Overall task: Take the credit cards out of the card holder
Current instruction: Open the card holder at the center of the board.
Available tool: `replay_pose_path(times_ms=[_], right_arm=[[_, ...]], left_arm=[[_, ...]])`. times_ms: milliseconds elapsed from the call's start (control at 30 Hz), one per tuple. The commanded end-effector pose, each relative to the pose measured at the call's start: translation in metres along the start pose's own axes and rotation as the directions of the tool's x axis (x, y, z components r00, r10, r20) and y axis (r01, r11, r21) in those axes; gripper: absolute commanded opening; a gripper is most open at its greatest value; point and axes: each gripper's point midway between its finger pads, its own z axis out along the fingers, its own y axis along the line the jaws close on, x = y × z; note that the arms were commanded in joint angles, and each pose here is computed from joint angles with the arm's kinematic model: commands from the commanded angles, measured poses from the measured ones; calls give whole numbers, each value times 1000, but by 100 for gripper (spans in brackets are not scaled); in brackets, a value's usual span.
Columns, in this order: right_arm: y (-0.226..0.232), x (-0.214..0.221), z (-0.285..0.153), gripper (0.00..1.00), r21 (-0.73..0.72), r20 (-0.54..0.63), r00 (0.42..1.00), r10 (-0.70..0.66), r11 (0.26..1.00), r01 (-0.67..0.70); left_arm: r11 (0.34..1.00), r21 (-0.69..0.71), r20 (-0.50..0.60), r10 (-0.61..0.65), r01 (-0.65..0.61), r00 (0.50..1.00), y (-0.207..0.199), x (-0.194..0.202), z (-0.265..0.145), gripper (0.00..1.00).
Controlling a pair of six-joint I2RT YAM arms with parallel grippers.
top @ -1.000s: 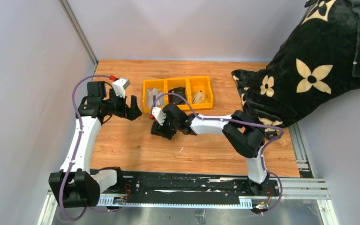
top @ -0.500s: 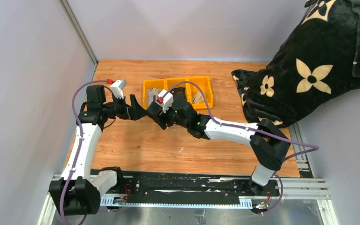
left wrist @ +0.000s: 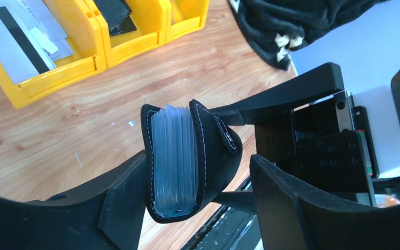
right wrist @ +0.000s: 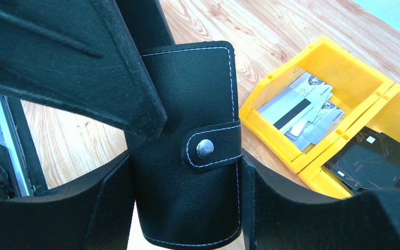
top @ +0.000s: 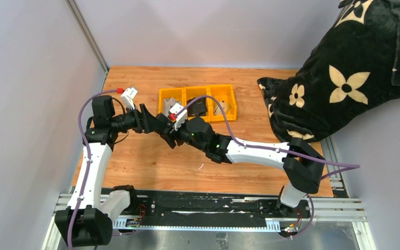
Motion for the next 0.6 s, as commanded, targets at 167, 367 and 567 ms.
replay_pose_path(times_ms=[167, 367, 567], right_arm=[[-5, -77, -12, 38, 52, 220, 975, 41, 997, -53], [1, -82, -16, 69, -5, 184, 976, 118, 993, -119], [-41, -92, -35, 74, 176, 162, 961, 222, 952, -250]], left_arm=[[997, 80, -17, -11, 12, 1000, -17, -2, -7, 33], [999, 21, -2, 26, -26, 1000, -11, -7, -11, 3], [984, -142, 51, 120, -112, 991, 7, -18, -19, 0]])
